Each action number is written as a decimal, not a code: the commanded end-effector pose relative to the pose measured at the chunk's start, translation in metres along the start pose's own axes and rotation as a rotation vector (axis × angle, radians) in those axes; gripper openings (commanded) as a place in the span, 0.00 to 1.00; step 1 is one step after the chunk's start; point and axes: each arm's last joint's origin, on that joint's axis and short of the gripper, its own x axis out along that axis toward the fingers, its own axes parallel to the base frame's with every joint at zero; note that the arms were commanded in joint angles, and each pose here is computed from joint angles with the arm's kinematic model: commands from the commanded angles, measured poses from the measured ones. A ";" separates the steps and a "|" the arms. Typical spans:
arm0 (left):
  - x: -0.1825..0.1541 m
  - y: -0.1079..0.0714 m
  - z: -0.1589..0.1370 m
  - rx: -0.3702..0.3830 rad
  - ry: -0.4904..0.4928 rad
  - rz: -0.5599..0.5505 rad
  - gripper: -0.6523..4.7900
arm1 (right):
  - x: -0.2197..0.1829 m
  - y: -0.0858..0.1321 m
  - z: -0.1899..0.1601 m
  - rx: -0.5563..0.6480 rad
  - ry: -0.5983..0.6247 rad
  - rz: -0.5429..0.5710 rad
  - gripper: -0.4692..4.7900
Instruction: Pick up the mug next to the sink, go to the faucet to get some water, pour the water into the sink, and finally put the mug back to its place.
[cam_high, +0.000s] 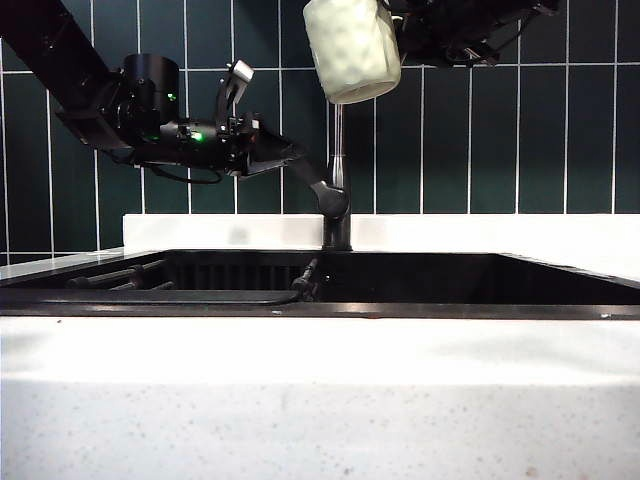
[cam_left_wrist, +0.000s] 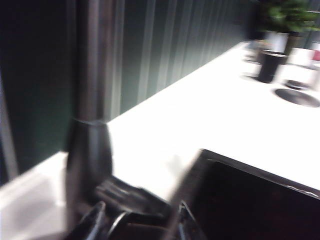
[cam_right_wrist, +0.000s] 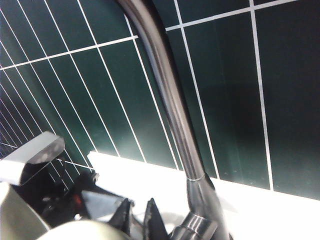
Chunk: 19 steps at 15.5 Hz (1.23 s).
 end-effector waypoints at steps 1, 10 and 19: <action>0.004 -0.008 0.003 -0.063 0.009 -0.146 0.45 | -0.002 0.005 0.012 0.000 -0.067 0.030 0.09; 0.005 -0.007 0.002 -0.057 0.012 -0.106 0.45 | -0.002 0.006 0.010 0.000 -0.046 0.073 0.09; 0.005 -0.003 0.002 -0.017 0.006 0.016 0.45 | 0.000 0.005 0.008 -0.006 -0.039 0.071 0.09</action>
